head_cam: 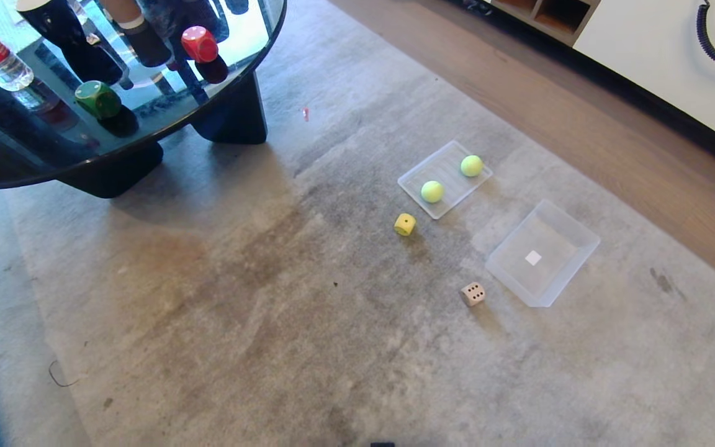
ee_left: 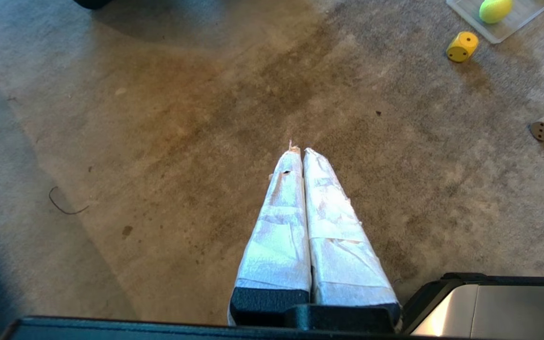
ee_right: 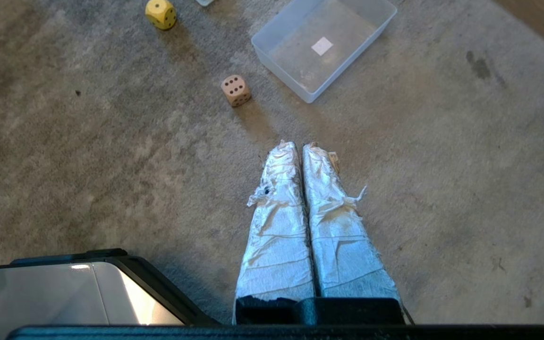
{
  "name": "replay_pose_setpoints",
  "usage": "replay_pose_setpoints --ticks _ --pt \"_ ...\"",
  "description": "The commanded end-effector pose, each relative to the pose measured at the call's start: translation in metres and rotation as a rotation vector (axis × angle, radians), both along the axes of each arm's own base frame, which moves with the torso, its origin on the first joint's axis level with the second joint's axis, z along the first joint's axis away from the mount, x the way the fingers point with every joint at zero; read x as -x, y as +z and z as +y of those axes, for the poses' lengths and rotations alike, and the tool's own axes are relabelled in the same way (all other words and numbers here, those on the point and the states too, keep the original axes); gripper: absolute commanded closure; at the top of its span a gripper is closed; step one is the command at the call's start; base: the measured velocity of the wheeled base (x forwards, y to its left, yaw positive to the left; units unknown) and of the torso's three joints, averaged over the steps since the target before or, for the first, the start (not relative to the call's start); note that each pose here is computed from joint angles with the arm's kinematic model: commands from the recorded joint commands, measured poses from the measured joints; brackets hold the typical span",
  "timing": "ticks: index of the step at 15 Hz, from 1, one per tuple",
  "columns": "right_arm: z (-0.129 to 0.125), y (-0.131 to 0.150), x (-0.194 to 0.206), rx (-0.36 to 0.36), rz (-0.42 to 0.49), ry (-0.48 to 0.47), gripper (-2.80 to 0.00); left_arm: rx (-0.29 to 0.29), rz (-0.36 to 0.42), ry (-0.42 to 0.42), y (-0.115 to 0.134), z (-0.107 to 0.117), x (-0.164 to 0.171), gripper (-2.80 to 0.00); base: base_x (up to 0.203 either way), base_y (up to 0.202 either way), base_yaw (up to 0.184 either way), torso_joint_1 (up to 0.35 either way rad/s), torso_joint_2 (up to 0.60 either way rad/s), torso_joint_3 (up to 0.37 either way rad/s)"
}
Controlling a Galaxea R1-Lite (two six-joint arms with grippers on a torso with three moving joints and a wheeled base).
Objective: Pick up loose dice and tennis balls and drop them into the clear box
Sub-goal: Find toys out of the box
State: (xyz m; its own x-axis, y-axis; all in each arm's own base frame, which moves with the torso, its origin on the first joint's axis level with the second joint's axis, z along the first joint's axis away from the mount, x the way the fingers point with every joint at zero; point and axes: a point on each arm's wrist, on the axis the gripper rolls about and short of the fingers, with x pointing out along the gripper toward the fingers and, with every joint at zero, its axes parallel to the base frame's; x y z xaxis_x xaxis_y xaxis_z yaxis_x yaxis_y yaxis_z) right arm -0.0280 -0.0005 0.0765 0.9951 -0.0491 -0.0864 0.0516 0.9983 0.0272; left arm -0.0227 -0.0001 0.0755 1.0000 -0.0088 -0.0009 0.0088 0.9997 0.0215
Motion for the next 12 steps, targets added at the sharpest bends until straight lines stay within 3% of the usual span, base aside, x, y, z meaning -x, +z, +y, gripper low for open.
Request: replay_pose_setpoints --ticks 1,12 --pt "0.0 -0.0002 0.0 0.0 0.001 0.0 0.0 0.0 0.001 0.0 0.0 0.0 -0.0001 0.0 0.0 0.0 0.0 0.005 0.0 -0.2" --pt "0.0 -0.0002 0.0 0.0 0.001 0.0 0.0 0.0 0.001 0.0 0.0 0.0 -0.0001 0.0 0.0 0.0 0.0 0.003 0.0 -0.197"
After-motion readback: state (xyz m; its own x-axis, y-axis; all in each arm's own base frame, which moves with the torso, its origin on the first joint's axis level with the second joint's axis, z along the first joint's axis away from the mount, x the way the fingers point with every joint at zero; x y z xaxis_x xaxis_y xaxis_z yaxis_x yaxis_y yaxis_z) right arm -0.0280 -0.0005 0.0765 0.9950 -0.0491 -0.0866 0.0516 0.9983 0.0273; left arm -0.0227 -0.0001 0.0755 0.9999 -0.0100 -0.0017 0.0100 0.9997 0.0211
